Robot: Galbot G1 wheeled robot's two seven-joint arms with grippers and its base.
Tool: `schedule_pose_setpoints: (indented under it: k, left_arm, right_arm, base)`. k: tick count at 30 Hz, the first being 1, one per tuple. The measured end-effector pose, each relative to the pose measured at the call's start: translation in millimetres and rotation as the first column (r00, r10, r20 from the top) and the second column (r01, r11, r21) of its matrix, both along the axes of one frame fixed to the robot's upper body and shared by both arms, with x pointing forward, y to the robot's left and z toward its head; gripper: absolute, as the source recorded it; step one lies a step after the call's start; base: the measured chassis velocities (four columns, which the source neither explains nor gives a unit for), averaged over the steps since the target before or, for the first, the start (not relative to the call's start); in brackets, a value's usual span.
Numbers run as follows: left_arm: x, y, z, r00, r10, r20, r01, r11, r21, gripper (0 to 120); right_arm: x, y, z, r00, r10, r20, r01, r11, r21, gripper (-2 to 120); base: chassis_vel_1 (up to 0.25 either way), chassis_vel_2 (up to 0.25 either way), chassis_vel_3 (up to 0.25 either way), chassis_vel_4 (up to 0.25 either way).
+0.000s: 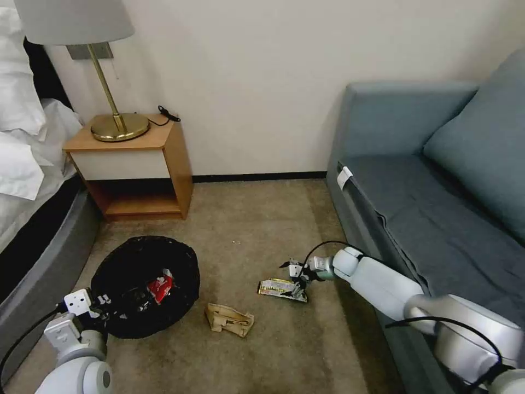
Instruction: Pick up the trash bin, then pick up the garbage on the floor and place it into the trash bin.
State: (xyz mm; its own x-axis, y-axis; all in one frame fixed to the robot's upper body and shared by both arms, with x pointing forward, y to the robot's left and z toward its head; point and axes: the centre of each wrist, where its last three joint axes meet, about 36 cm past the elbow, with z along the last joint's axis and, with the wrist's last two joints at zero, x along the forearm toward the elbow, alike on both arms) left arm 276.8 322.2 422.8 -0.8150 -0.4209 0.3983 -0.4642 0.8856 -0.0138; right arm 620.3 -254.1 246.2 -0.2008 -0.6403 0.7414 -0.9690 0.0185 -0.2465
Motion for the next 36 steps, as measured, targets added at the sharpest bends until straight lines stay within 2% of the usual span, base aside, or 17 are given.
schedule_pose_setpoints:
  k: [17, 36]
  left_arm:
    - [0.2, 0.6, -0.5, 1.000, -0.005, 0.000, 0.005, 1.000, 0.001, 1]
    - [-4.1, 0.4, 3.4, 1.000, -0.003, 0.012, 0.003, 1.000, 0.008, 1]
  right_arm:
    - [1, -8, -19, 0.998, -0.065, -0.003, 0.065, 0.996, -0.068, 100]
    - [-19, -6, -41, 0.996, -0.091, -0.018, 0.089, 0.992, -0.090, 100]
  base:
    - [0.000, 0.000, 0.000, 0.000]
    - [0.000, 0.000, 0.000, 0.000]
